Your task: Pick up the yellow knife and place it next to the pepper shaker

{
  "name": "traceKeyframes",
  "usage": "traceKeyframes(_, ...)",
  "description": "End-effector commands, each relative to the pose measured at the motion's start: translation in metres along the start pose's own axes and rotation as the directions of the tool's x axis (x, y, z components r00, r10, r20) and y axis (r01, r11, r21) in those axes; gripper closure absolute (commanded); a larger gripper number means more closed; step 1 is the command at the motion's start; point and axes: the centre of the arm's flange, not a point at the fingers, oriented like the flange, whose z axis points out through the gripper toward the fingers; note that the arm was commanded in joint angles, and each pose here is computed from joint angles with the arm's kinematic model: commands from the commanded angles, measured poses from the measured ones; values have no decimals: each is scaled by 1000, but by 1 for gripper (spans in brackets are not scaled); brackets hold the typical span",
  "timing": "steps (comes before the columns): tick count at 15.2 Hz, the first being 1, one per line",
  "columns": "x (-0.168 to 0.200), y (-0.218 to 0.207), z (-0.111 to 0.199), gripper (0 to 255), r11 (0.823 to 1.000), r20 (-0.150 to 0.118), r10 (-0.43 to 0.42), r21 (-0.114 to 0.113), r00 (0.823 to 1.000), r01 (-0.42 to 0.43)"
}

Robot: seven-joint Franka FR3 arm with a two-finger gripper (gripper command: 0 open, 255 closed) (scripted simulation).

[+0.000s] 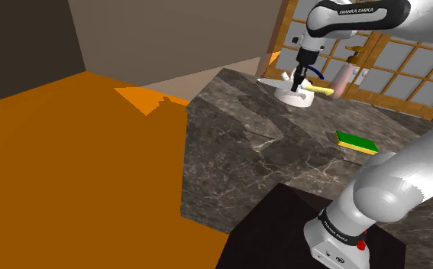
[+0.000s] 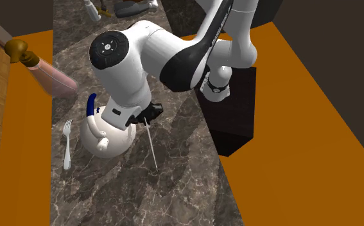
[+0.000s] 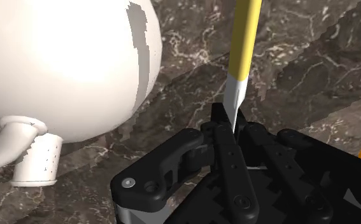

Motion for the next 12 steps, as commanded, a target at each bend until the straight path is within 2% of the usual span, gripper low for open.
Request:
traceKeyframes(1,-1,0,-10,255,1000,0,0,0,1000,0)
traceKeyframes(12,-2,0,-68,255,1000,0,0,0,1000,0)
